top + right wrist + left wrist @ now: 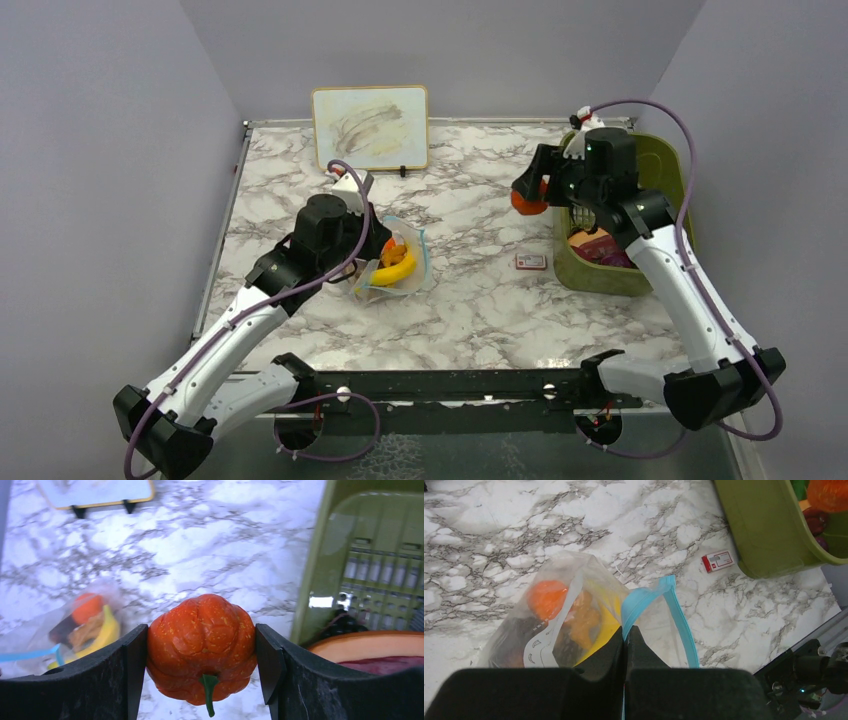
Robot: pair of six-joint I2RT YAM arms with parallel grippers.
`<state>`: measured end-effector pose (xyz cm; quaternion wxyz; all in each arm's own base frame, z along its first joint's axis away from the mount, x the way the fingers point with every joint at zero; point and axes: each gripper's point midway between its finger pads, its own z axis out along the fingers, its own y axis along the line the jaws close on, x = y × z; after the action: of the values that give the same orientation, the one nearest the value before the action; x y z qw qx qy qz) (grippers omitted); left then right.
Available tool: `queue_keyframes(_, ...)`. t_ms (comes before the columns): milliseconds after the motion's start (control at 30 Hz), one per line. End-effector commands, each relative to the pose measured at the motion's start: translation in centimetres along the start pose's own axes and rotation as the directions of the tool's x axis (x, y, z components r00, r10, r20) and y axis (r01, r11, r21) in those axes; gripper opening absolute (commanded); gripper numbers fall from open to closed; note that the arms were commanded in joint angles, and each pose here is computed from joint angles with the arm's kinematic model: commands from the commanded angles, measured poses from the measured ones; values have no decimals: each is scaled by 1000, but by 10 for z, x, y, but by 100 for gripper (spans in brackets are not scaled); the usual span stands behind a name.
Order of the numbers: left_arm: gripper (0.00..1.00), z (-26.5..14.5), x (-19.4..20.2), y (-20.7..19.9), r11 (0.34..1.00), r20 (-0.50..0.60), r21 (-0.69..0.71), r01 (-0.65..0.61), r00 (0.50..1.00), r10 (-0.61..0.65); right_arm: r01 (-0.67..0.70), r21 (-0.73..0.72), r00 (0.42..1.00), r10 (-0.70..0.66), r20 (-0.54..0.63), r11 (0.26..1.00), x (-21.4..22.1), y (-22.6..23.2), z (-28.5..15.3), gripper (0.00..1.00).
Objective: Place the food in the zip-top bag and seal the zipper
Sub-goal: Pick up the fake fruit from the bin, then place the fake fruit in the zipper food storage bag.
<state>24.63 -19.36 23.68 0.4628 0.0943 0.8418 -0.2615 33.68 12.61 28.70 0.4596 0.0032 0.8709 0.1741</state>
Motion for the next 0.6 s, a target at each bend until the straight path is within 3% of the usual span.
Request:
queue_keyframes(0,0,-4,-18,-17,999,3,50,20,1000,-20,-9,-205,1000,12,16,979,12,63,-8,43)
queue_keyframes(300,0,2,-21,-27,993,-30,64,102,994,-100,33,-448,997,-59,-44,893,63,170,-25,43)
queue_keyframes(567,0,5,-24,-38,985,-58,103,136,990,-131,21,-585,997,-60,-47,811,83,224,-44,43)
